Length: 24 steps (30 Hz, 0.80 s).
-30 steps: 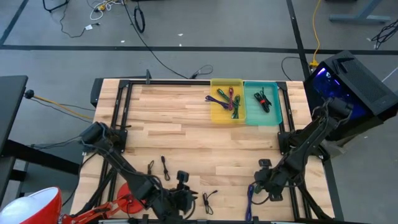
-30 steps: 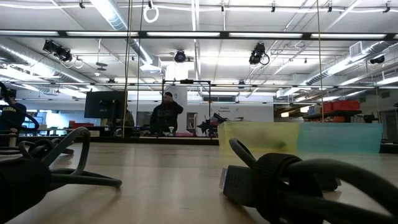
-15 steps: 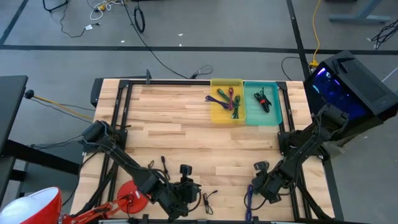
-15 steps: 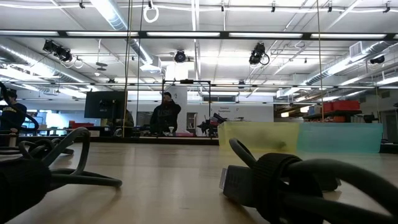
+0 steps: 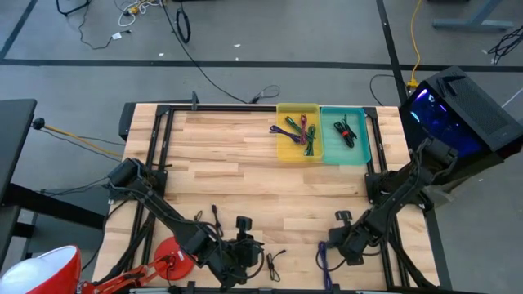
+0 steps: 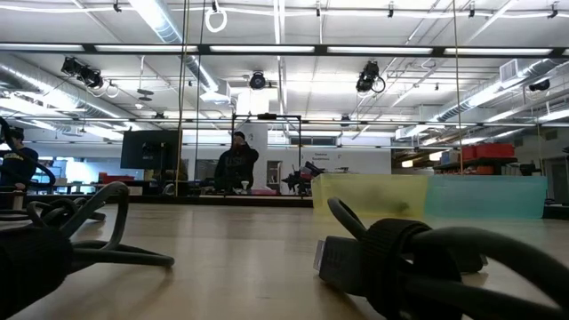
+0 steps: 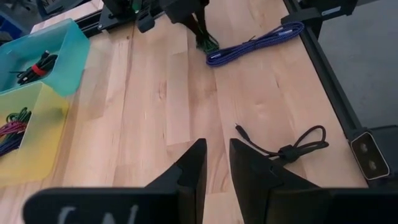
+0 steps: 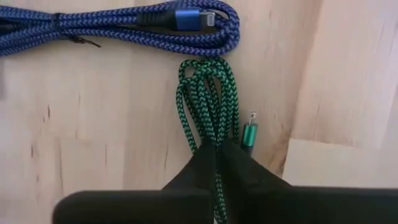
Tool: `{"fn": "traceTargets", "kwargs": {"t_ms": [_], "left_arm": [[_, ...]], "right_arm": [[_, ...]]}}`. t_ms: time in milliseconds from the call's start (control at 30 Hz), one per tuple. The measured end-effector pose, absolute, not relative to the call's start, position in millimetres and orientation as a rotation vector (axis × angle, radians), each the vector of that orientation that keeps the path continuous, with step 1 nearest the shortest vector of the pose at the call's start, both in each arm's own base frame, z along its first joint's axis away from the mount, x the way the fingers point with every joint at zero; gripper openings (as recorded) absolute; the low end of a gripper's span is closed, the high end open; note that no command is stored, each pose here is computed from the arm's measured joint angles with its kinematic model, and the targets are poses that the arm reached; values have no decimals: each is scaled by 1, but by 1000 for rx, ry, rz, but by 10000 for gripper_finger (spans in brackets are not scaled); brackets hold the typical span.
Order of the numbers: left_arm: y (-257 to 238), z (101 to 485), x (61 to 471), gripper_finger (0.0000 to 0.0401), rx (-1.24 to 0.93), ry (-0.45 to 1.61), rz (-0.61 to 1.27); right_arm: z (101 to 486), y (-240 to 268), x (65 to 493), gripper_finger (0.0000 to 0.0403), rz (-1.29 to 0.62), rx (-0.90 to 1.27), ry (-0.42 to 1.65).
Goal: Pick & Place USB Port
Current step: Put the green black charger cable into the yellow bin
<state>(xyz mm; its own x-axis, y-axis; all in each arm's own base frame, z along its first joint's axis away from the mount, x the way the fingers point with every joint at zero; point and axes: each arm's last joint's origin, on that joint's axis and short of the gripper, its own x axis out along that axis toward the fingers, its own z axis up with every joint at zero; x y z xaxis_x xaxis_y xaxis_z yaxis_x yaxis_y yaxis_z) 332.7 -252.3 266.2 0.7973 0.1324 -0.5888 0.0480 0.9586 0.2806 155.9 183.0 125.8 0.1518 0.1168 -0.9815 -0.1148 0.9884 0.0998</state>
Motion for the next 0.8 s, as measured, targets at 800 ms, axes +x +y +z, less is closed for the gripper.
{"fn": "traceTargets", "kwargs": {"t_ms": [800], "left_arm": [[-231, 266, 346, 73, 370, 656, 128]], "right_arm": [[270, 82, 222, 0, -486, -91, 614]]}}
